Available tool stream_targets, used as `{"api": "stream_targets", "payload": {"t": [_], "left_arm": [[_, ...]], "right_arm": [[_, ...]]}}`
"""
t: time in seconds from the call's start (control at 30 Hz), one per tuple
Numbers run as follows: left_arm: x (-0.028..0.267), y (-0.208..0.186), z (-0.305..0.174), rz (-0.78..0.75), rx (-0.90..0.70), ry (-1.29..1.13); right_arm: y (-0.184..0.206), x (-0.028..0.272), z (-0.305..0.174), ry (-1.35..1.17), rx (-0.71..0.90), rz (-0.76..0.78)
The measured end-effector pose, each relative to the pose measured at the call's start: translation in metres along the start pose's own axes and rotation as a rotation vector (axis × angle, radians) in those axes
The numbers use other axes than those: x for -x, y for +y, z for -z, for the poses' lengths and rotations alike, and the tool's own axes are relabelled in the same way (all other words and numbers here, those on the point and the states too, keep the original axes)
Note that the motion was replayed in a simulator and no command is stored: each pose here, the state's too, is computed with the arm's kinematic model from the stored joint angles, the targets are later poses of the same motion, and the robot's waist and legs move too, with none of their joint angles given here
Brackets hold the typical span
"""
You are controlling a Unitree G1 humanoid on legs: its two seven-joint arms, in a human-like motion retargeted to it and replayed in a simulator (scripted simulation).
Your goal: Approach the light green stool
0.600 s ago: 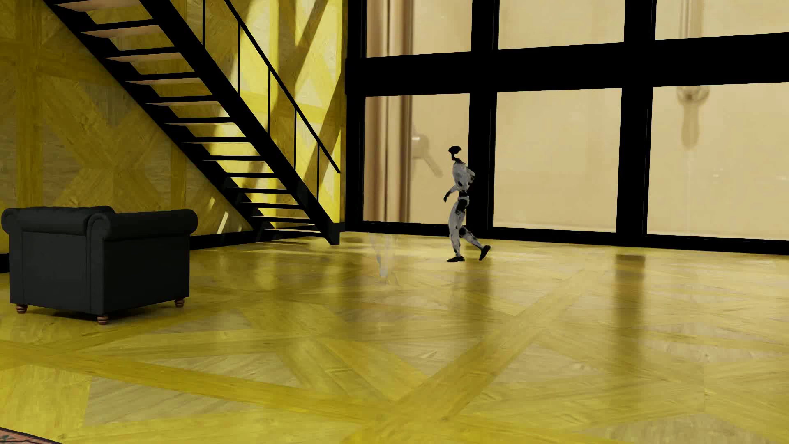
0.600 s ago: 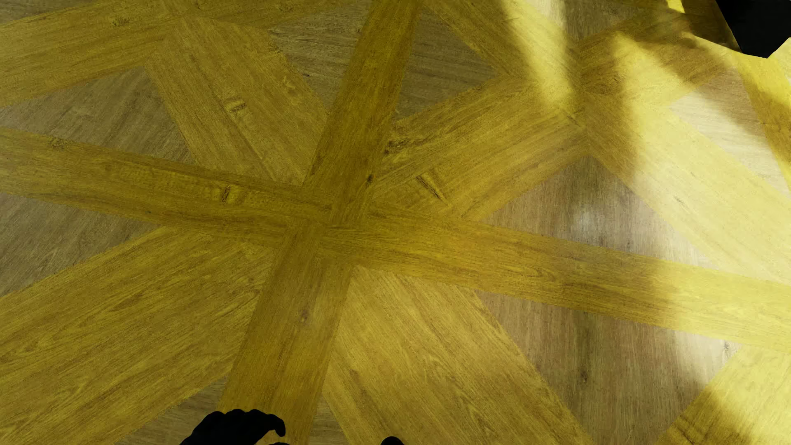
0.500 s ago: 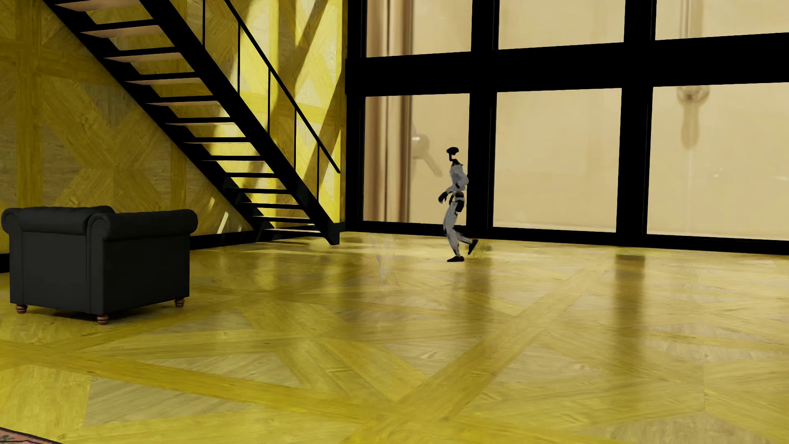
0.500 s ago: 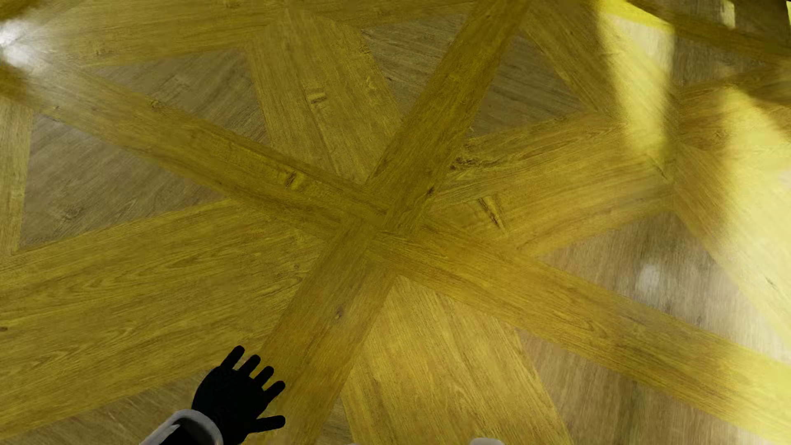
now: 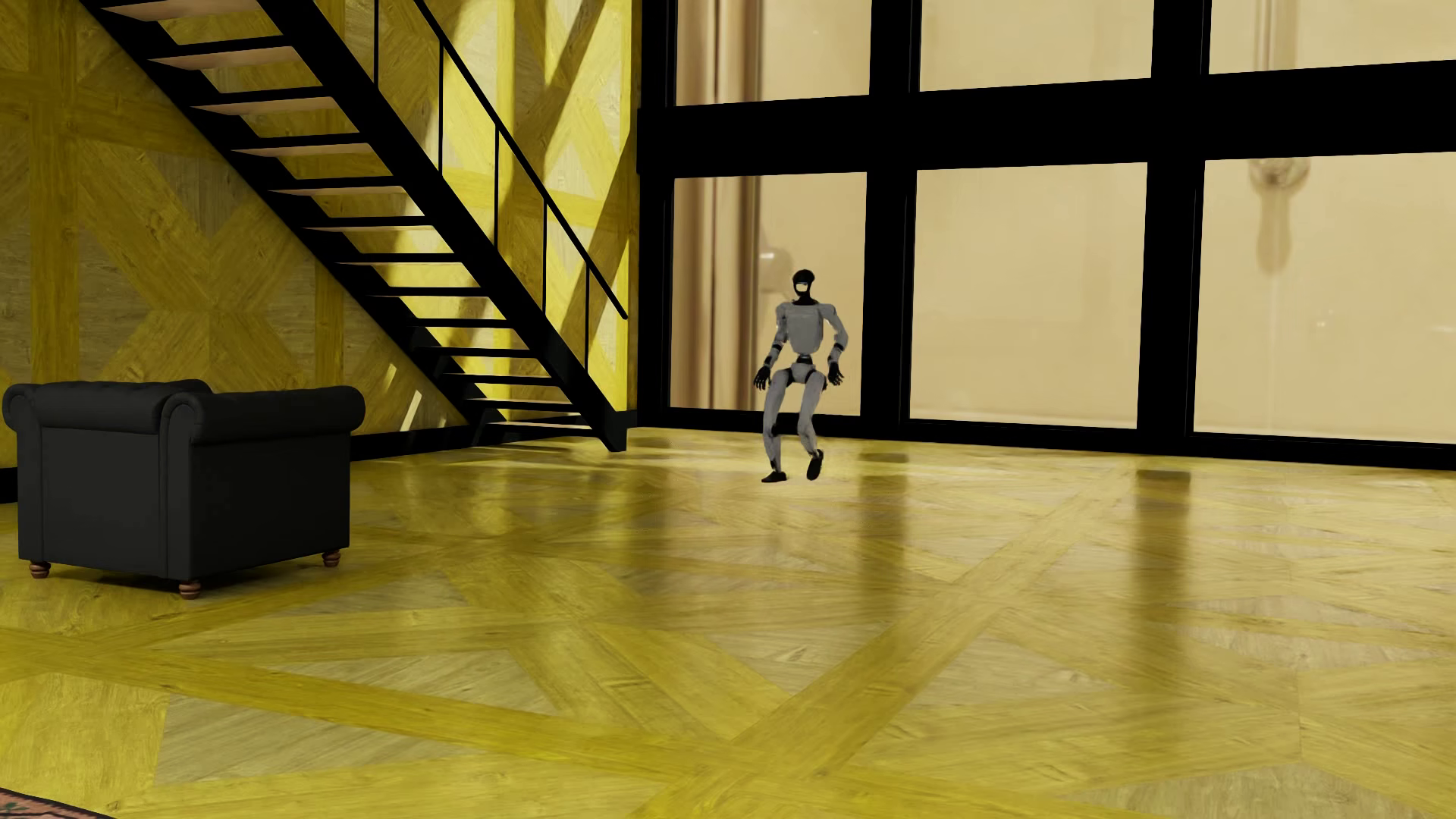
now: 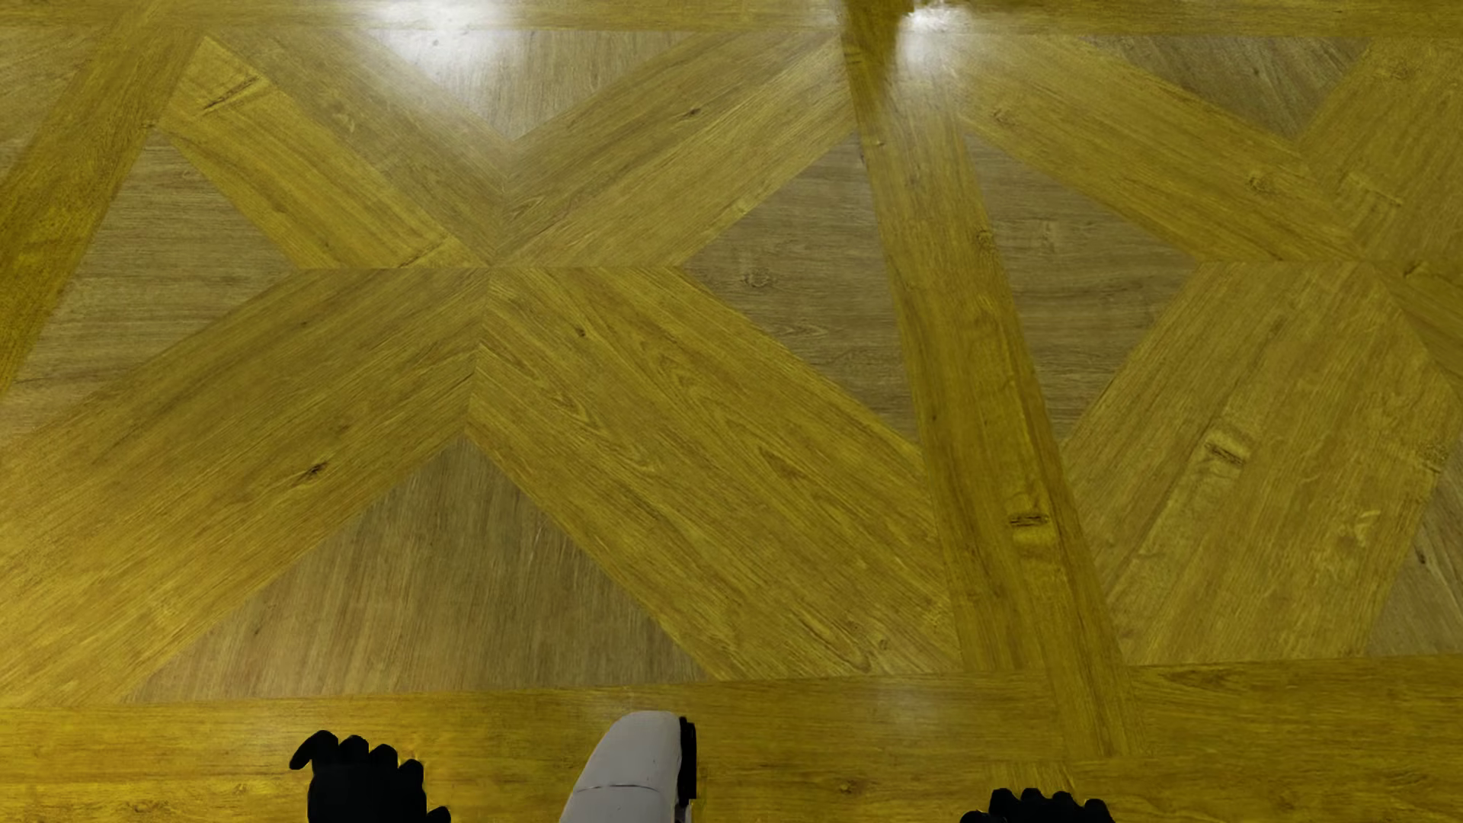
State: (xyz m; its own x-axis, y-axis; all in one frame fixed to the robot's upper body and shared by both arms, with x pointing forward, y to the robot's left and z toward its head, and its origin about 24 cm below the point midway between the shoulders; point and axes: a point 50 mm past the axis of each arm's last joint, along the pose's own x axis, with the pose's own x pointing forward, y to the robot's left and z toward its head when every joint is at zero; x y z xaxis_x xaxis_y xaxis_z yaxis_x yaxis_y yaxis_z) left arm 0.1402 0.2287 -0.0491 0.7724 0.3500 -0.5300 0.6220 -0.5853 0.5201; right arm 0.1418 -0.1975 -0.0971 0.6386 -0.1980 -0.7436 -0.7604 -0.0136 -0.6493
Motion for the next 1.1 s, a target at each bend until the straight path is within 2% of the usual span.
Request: {"api": "stream_targets", "payload": {"t": [0.03, 0.1, 0.13, 0.17, 0.2, 0.27, 0.33, 0.37, 0.43, 0.47, 0.53, 0.63, 0.73, 0.8, 0.83, 0.9, 0.97, 1.03, 1.1], "left_arm": [[0.007, -0.015, 0.001, 0.105, 0.193, 0.137], [0.019, -0.050, 0.012, 0.333, 0.882, 0.305], [0.023, -0.071, 0.019, 0.405, 1.127, 0.325], [0.026, -0.087, 0.022, 0.448, 1.230, 0.315], [0.027, -0.100, 0.025, 0.467, 1.252, 0.296], [0.029, -0.128, 0.025, 0.524, 1.160, 0.282], [0.030, -0.150, 0.012, 0.639, 1.027, 0.316], [0.035, -0.161, -0.001, 0.734, 0.979, 0.343], [0.043, -0.160, -0.043, 0.909, 0.919, 0.240], [0.034, -0.143, -0.062, 0.882, 0.873, 0.111], [0.005, -0.091, -0.086, 0.653, 0.801, -0.102], [-0.030, 0.014, -0.102, 0.217, 0.892, -0.263], [-0.036, 0.121, -0.092, -0.232, 0.924, -0.444], [-0.030, 0.170, -0.075, -0.457, 0.844, -0.547], [-0.027, 0.182, -0.066, -0.516, 0.823, -0.574], [-0.033, 0.178, -0.050, -0.487, 0.831, -0.559], [-0.044, 0.150, -0.042, -0.383, 0.880, -0.459], [-0.054, 0.107, -0.048, -0.191, 0.964, -0.313], [-0.050, 0.043, -0.057, 0.072, 1.076, -0.141]], "right_arm": [[-0.019, 0.003, -0.007, -0.066, -0.142, 0.125], [-0.068, 0.013, -0.022, -0.237, -0.395, 0.340], [-0.090, 0.022, -0.031, -0.343, -0.445, 0.427], [-0.112, 0.031, -0.037, -0.430, -0.450, 0.505], [-0.130, 0.040, -0.040, -0.487, -0.422, 0.569], [-0.150, 0.052, -0.041, -0.531, -0.377, 0.656], [-0.139, 0.044, -0.026, -0.412, -0.460, 0.628], [-0.122, 0.031, -0.021, -0.326, -0.516, 0.559], [-0.065, -0.002, -0.012, -0.105, -0.574, 0.261], [-0.031, -0.012, -0.006, 0.005, -0.565, 0.110], [0.041, -0.007, 0.009, 0.166, -0.500, -0.141], [0.118, 0.029, 0.026, 0.333, -0.577, -0.341], [0.158, 0.064, 0.042, 0.428, -0.694, -0.413], [0.174, 0.079, 0.042, 0.467, -0.746, -0.462], [0.178, 0.083, 0.040, 0.462, -0.756, -0.497], [0.177, 0.079, 0.032, 0.393, -0.711, -0.551], [0.166, 0.068, 0.023, 0.371, -0.721, -0.513], [0.146, 0.054, 0.006, 0.354, -0.803, -0.403], [0.112, 0.031, -0.005, 0.263, -0.818, -0.276]]}}
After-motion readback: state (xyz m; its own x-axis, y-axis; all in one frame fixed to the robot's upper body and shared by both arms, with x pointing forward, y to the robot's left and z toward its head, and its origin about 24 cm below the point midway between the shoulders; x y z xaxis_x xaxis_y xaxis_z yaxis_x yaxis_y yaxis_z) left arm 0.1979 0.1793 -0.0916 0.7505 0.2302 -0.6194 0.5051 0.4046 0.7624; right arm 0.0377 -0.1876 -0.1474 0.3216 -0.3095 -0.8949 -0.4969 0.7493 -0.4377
